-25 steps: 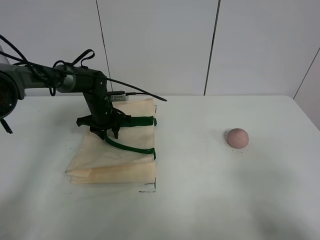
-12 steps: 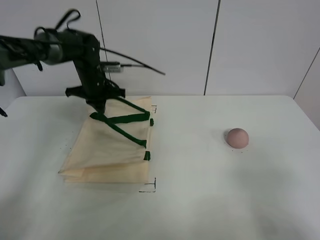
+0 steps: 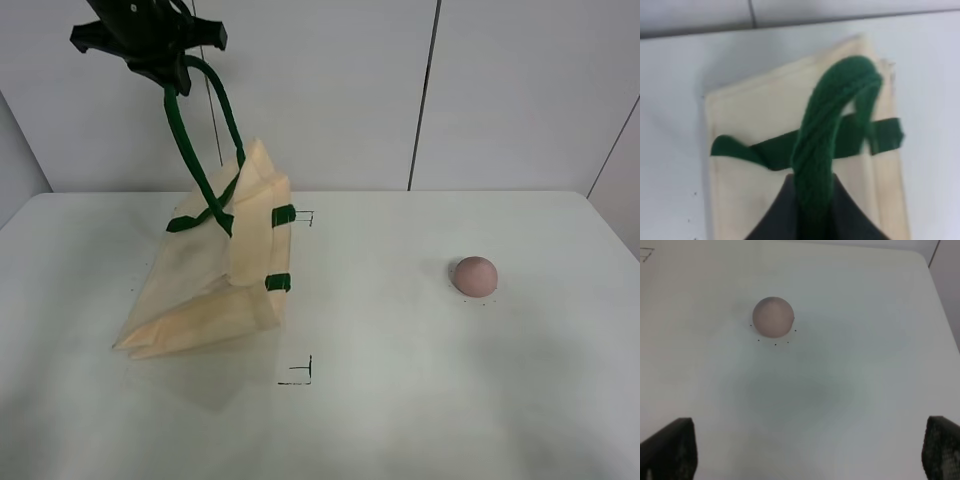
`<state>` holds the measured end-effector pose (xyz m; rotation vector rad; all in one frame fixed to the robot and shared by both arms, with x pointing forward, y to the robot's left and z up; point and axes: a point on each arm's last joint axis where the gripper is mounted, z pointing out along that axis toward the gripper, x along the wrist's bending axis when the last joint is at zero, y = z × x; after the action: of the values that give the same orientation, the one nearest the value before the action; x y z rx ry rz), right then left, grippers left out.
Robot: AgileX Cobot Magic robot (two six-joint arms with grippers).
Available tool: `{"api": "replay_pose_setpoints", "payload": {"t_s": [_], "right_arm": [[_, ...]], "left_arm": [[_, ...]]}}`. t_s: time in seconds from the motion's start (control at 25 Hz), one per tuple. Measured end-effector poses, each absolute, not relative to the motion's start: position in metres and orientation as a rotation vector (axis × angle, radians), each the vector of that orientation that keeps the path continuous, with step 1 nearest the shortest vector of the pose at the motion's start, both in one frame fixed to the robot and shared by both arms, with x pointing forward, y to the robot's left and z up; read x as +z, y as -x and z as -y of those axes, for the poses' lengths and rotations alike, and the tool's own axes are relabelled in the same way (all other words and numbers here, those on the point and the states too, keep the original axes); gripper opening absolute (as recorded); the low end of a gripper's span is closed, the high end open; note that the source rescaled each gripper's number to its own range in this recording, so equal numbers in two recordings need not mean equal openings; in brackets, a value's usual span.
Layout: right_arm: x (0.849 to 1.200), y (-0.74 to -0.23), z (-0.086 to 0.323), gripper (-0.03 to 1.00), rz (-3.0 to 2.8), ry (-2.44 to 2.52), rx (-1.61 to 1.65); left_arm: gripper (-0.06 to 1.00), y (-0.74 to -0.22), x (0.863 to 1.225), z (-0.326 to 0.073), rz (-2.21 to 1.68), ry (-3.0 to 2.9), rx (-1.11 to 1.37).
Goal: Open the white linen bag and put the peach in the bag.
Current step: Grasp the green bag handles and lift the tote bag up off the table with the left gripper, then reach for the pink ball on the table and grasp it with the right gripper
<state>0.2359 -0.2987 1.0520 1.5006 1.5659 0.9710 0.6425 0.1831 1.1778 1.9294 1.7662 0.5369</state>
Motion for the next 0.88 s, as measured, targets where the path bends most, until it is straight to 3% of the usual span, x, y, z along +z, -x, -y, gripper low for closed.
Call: {"api": "replay_pose_setpoints", "payload": {"t_s": [0.16, 0.4, 0.64, 0.88], "right_arm": [[1.052, -0.243, 0.298, 1.0, -1.597, -1.531, 0.943], [1.053, -0.293, 0.297, 1.0, -1.784, -1.711, 0.759], [1.065, -0.394, 0.293, 1.0, -1.905, -1.802, 0.633], [1.04, -0.516, 0.29, 1.0, -2.072, -1.847, 0.461]], "left_arm": [[0.0, -0.629, 1.198, -0.187, -1.731, -1.897, 0.553], [0.0, -0.623, 1.205, -0.188, -1.719, -1.882, 0.561], [0.0, -0.623, 1.205, -0.188, -1.717, -1.884, 0.562], [0.0, -0.623, 1.205, -0.188, -1.717, -1.884, 0.562]]}}
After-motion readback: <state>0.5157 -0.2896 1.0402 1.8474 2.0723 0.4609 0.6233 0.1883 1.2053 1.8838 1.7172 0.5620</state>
